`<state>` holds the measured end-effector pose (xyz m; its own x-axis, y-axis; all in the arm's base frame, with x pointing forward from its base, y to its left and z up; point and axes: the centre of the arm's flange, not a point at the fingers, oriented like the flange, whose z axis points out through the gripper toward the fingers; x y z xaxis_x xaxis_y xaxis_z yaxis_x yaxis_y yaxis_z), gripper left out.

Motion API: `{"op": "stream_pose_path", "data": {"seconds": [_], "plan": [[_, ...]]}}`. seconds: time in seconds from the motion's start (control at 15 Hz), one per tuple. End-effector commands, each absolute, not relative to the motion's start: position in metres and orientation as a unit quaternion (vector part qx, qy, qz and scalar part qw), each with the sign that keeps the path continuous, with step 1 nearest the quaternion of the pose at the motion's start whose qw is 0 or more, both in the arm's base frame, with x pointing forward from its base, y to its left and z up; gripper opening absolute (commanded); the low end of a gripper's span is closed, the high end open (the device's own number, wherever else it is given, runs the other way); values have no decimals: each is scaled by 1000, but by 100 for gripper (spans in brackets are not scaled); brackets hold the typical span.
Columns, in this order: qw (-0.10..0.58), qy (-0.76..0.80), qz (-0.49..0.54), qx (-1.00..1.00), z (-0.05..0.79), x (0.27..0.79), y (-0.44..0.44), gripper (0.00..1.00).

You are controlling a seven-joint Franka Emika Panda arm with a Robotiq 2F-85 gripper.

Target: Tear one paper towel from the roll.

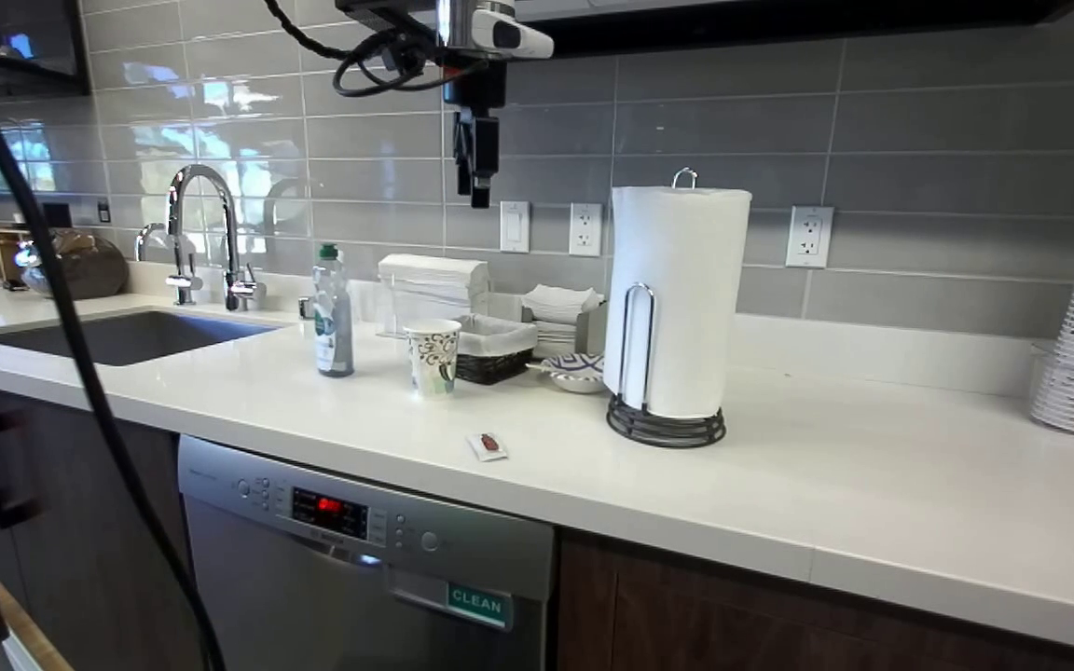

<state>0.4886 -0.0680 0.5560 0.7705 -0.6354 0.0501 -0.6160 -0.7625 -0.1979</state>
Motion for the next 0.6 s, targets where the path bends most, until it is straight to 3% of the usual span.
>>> {"op": "stream_pose_path", "data": {"seconds": [0.0, 0.33, 0.53], "plan": [[83, 419, -96, -899, 555, 497, -89, 100], [80, 520, -160, -835, 563, 503, -120, 100], [89, 504, -153, -845, 569, 501, -125, 100]]}}
